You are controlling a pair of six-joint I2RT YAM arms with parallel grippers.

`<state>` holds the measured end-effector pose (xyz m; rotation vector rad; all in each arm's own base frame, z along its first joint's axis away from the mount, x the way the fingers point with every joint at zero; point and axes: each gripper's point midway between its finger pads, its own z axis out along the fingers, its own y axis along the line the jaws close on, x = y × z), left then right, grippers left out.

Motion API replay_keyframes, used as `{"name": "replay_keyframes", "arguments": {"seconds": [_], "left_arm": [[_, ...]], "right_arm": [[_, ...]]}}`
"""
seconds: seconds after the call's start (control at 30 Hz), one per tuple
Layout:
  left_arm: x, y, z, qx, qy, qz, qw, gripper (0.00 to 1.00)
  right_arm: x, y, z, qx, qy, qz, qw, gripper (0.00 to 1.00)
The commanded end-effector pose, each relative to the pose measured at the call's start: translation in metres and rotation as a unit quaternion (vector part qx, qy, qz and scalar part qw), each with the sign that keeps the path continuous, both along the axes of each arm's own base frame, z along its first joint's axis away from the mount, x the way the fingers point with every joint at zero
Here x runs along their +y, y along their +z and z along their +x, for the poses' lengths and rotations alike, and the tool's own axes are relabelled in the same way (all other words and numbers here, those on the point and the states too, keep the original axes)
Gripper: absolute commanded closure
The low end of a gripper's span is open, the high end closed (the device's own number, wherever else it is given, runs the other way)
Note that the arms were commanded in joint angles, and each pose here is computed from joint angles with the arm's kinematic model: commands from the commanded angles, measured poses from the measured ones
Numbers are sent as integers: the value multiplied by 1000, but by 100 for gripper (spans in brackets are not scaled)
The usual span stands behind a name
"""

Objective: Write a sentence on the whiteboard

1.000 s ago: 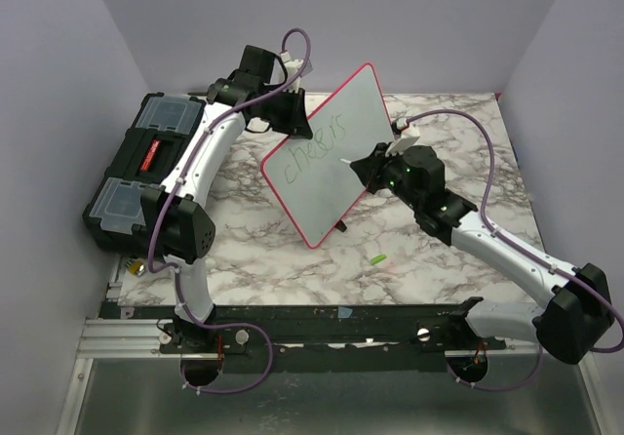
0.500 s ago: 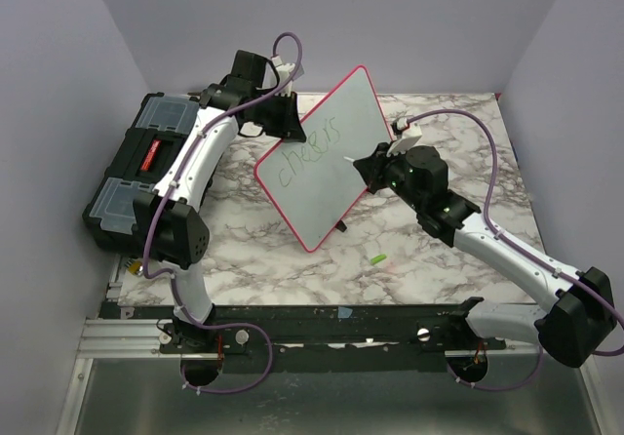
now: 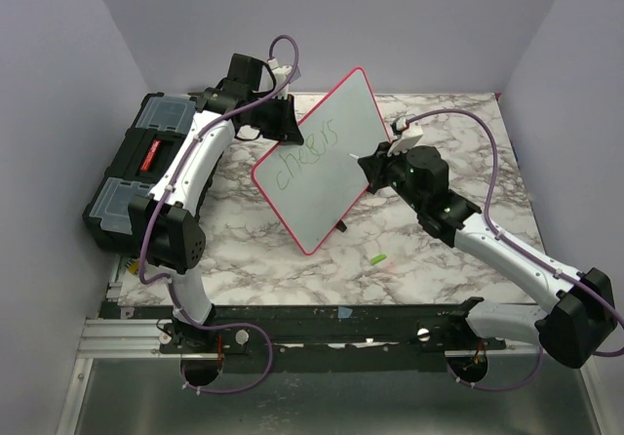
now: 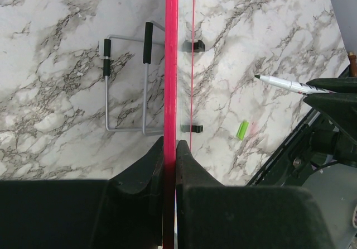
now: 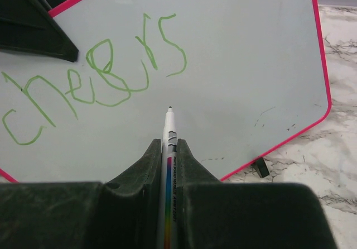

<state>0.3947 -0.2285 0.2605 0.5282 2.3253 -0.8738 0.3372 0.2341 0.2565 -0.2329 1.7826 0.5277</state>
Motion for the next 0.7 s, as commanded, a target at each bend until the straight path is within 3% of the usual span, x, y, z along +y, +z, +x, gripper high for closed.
{"name": "replay_keyframes", "arguments": {"seconds": [0.0,0.23,0.67], "left_arm": [[18,3,11,-55,5,40,998,100],[21,1,12,-55,9,41,998,100],[28,-2,17,-48,15,37,998,100]], "right_arm": [[-5,15,3,-22,-14,-3,1000,99],[-3,19,2,-28,-5,-10,1000,99],[34,25,-22,-41,130,-2,991,99]]}}
